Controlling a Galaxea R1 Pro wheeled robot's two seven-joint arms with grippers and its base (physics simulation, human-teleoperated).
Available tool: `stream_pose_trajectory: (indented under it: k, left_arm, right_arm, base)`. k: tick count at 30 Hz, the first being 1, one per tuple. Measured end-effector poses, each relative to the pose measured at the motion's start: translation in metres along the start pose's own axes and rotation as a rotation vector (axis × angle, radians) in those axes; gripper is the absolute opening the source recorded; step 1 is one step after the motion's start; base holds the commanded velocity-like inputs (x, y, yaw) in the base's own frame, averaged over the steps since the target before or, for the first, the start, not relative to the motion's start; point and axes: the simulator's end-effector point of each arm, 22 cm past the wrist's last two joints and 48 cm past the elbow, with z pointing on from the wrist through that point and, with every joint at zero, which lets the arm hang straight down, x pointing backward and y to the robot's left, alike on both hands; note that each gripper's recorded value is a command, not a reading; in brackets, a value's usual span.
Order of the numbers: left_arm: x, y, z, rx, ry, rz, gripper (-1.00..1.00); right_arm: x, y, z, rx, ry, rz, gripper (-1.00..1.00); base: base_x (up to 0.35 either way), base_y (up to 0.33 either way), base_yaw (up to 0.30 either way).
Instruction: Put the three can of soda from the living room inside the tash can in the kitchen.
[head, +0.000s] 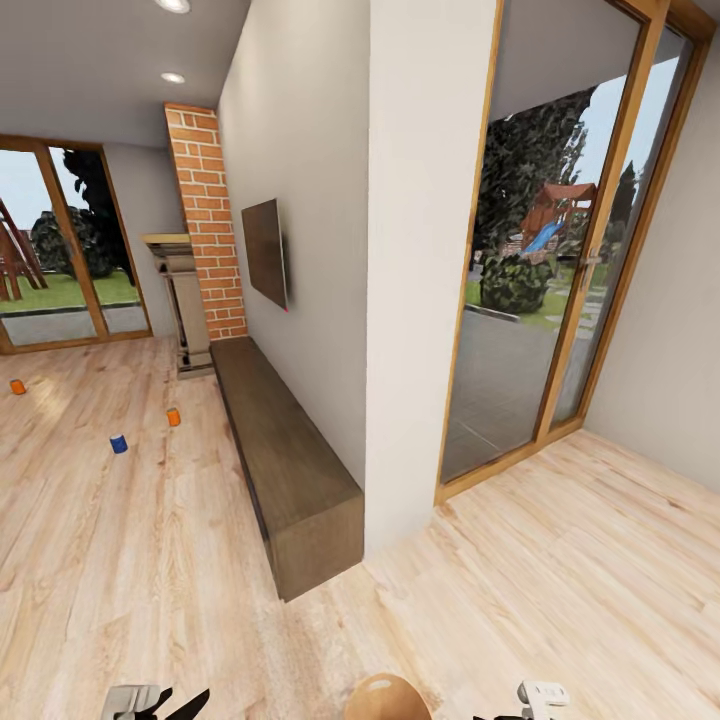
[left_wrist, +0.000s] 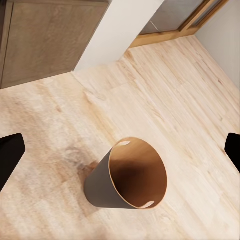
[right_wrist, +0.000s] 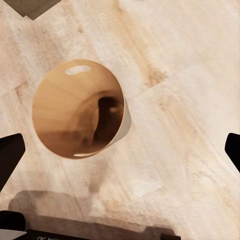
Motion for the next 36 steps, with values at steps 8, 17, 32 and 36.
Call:
stream_pose_trajectory:
  k: [8, 17, 32, 36]
  left_arm:
    - [0.000, 0.000, 0.000, 0.000, 0.000, 0.000, 1.00]
    - [0.016, -0.012, 0.001, 0.025, 0.022, -0.018, 1.00]
    - [0.018, -0.011, -0.010, 0.036, 0.039, 0.006, 1.00]
    - [0.019, -0.010, -0.020, 0.048, 0.055, 0.030, 1.00]
  right_arm:
    - [0.000, 0.000, 0.000, 0.000, 0.000, 0.000, 1.00]
    - [0.006, -0.002, 0.001, 0.002, 0.013, -0.002, 1.00]
    - [-0.017, 0.007, 0.002, 0.004, -0.020, -0.036, 1.00]
    - [-0.036, 0.012, 0.004, 0.016, -0.047, -0.055, 1.00]
  base:
    - [0.000, 0.000, 0.001]
    - [0.000, 0.000, 0.000]
    - [0.000, 0.000, 0.000]
    - [0.000, 0.000, 0.000]
